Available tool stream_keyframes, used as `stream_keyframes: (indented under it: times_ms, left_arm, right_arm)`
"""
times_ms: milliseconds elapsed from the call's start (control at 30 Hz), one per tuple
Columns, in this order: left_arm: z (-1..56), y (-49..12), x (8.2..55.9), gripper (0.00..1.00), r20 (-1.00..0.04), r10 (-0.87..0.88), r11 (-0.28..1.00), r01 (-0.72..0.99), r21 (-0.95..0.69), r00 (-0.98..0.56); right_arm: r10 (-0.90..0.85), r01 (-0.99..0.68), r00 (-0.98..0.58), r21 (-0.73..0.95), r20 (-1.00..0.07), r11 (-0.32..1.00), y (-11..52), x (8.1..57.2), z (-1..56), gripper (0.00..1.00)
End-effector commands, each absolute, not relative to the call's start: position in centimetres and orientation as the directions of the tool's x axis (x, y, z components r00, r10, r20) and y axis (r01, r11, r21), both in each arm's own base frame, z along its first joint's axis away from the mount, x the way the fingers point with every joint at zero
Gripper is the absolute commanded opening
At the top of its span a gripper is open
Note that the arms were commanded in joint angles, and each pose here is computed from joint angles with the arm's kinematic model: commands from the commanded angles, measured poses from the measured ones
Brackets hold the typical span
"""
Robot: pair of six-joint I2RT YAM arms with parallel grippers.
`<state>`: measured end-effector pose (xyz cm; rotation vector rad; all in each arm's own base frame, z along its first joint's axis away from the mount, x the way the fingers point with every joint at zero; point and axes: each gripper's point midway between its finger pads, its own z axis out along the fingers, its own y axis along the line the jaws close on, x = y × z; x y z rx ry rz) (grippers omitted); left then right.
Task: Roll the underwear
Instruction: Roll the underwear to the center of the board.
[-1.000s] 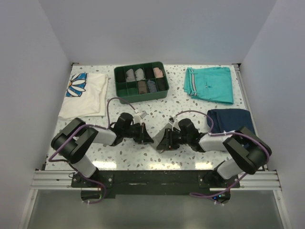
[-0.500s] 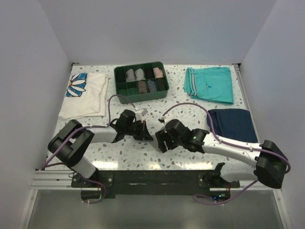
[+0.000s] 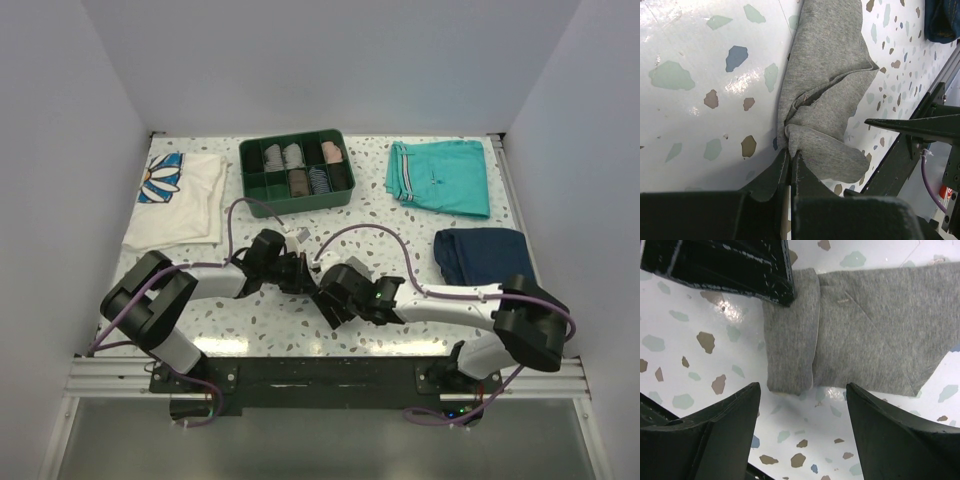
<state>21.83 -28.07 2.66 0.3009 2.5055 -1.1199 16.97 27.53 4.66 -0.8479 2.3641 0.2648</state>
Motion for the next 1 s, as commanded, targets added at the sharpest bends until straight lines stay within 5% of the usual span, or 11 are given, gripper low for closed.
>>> stream_keyframes:
  times_ms: [0,233,567,633,733,767,867,967]
  left_arm:
    - [3.5,-28.4,22.5,0.00,-0.456,0.040,0.660,0.366,-0.656,-0.889]
    - [3.7,-28.5,22.7,0.00,-0.459,0.032,0.657,0.365,-0.660,-0.888]
    - [4.2,-28.3,22.8,0.00,-0.472,0.018,0.662,0.364,-0.655,-0.881]
    - [4.5,-28.2,22.9,0.07,-0.480,0.010,0.666,0.364,-0.651,-0.877]
    - [5.5,-27.9,23.2,0.31,-0.504,-0.019,0.672,0.362,-0.646,-0.863]
    - [6.4,-27.8,23.6,0.47,-0.529,-0.037,0.673,0.370,-0.640,-0.848]
    - [8.4,-27.2,24.5,0.66,-0.576,-0.078,0.694,0.370,-0.618,-0.814]
    - [10.5,-26.3,25.3,0.72,-0.621,-0.122,0.712,0.368,-0.598,-0.774]
  right_arm:
    - [-0.475,-0.647,-0.556,-0.004,-0.682,0.762,30.7,18.5,6.6,0.73]
    - [-0.479,-0.656,-0.572,0.021,-0.666,0.754,32.0,18.1,5.2,0.68]
    - [-0.454,-0.611,-0.616,0.026,-0.644,0.791,30.3,17.4,3.4,0.10]
    - [-0.412,-0.602,-0.630,0.078,-0.658,0.795,30.5,17.0,3.8,0.06]
    - [-0.346,-0.575,-0.666,0.158,-0.661,0.803,30.1,16.3,3.8,0.04]
    - [-0.336,-0.564,-0.680,0.172,-0.652,0.808,29.5,16.0,3.2,0.04]
    - [-0.242,-0.523,-0.717,0.274,-0.654,0.807,29.0,15.7,3.5,0.04]
    - [-0.146,-0.483,-0.752,0.387,-0.642,0.785,28.6,15.8,4.2,0.04]
